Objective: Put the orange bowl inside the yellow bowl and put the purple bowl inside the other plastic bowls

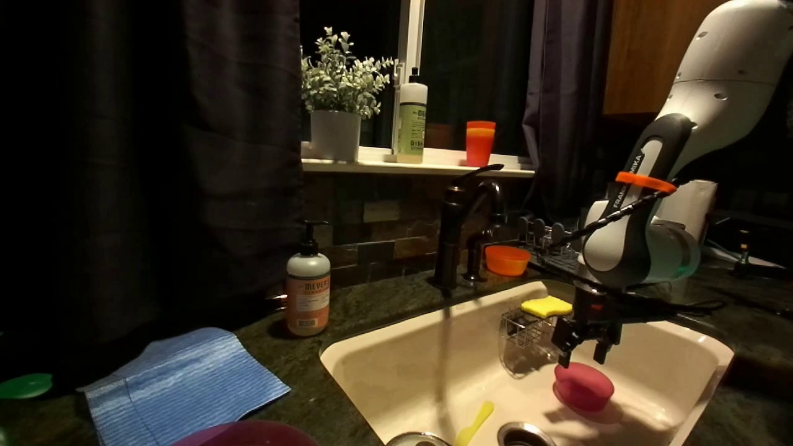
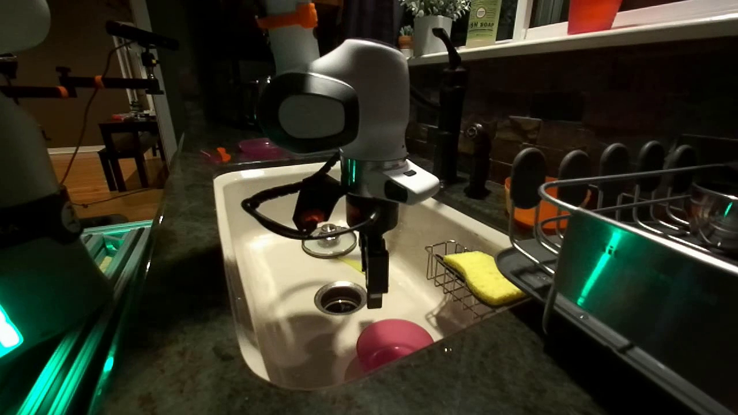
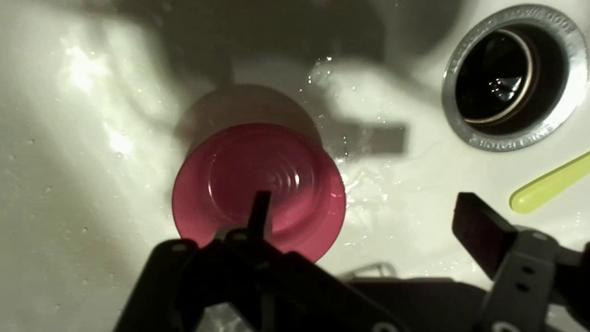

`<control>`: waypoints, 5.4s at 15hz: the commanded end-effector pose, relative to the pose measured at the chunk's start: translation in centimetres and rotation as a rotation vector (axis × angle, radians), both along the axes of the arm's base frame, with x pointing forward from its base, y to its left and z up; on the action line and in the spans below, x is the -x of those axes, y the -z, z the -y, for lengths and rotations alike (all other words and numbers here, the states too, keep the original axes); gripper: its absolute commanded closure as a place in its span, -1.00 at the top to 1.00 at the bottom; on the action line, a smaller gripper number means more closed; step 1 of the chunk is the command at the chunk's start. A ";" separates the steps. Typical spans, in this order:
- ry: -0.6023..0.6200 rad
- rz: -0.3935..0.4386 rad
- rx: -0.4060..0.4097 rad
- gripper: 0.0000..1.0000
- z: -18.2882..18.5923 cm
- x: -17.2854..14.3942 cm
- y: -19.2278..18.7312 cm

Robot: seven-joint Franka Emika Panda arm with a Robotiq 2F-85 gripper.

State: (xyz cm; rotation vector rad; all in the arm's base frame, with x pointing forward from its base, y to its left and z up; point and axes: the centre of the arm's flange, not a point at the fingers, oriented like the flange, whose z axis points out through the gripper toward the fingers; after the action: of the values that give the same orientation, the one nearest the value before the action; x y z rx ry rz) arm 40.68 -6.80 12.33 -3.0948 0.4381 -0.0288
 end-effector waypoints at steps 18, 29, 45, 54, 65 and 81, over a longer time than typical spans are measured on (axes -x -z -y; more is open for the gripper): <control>-0.104 -0.054 0.049 -0.65 1.4 -5.4 7.3; -0.005 -0.263 0.043 -0.98 -3.0 -6.6 -0.3; -0.172 -0.287 0.220 -0.98 -6.3 -12.6 -17.6; -0.331 -0.251 0.288 -0.98 -4.8 -14.3 -21.2; -0.539 -0.108 0.237 -0.98 -1.4 -15.0 -26.0; -0.648 0.136 0.189 -0.98 0.6 -19.2 -22.8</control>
State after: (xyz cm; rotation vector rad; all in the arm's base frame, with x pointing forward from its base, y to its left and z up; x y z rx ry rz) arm 58.98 -7.04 36.02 -3.2333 -0.5640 -0.2237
